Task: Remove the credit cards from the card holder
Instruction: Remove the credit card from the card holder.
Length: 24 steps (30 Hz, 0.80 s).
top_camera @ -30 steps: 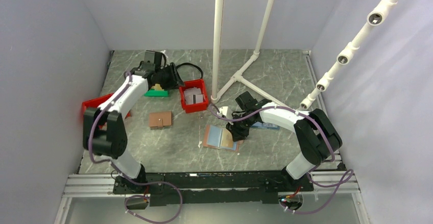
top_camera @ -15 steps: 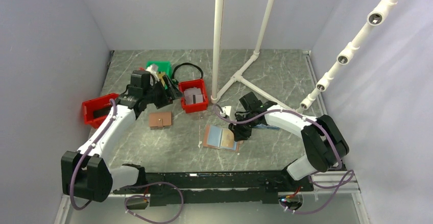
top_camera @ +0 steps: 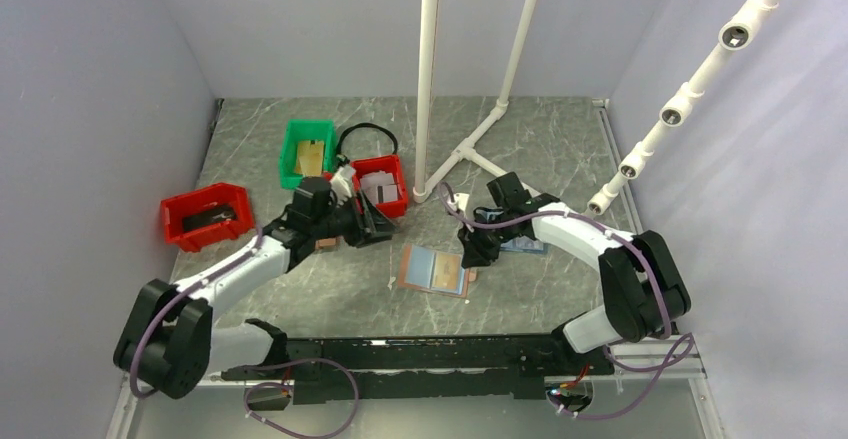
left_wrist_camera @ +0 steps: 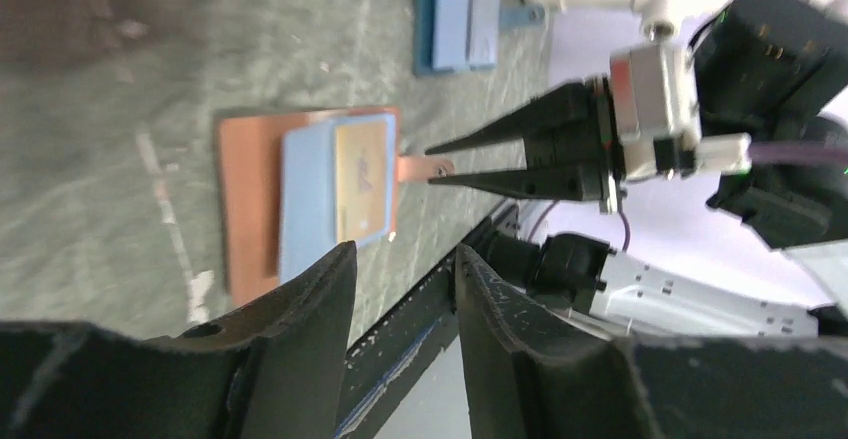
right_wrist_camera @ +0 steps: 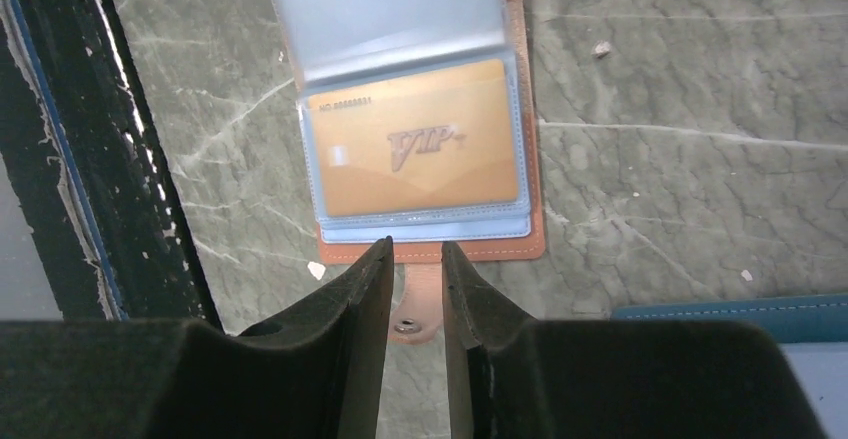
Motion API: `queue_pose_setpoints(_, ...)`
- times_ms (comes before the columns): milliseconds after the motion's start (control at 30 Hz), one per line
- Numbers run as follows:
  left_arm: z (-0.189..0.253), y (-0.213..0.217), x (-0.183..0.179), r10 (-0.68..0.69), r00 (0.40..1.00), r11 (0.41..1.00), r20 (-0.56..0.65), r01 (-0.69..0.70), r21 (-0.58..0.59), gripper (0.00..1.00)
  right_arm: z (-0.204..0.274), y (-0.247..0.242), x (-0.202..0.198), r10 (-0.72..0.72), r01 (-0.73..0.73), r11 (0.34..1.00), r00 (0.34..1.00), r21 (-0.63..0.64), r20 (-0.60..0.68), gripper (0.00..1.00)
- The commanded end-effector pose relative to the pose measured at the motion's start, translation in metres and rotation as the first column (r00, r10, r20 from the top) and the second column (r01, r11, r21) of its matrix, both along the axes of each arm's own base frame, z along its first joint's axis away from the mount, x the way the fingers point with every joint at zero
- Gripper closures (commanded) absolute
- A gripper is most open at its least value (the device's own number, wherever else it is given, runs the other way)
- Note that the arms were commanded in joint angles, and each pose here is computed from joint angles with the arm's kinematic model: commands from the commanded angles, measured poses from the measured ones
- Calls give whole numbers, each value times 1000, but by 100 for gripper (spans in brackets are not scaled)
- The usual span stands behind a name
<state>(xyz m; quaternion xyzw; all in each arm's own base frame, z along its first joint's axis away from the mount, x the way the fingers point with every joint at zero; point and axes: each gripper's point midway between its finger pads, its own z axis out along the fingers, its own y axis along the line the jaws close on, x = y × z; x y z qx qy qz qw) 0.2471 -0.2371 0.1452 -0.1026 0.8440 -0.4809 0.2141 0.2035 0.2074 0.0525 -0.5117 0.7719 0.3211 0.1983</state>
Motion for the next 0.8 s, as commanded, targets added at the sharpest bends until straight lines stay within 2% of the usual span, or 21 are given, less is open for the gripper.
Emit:
queue_pose_setpoints(0, 21, -48, -4, -102, 988, 992, 114, 110, -64, 55, 17, 6, 7, -35, 35, 996, 999, 87, -2, 72)
queue_pose_setpoints(100, 2, -73, -12, -167, 982, 984, 89, 173, -53, 58, 17, 4, 17, -99, 102, 993, 994, 67, -36, 63)
queue_pose_setpoints(267, -29, -106, -17, -231, 972, 970, 35, 233, -71, 66, 20, 3, 31, -144, 151, 987, 982, 50, -119, 58)
queue_pose_setpoints(400, -63, -122, -25, -276, 959, 961, -58, 276, -10, 74, 18, 3, 34, -164, 171, 985, 976, 35, -143, 48)
queue_pose_setpoints(600, -104, -110, -37, -271, 945, 945, -181, 297, 135, 83, 1, 2, 34, -177, 180, 984, 962, -8, -206, 44)
queue_pose_setpoints(767, -123, -100, -44, -236, 939, 940, -249, 286, 185, 92, -5, 6, 32, -171, 174, 985, 952, -8, -254, 44)
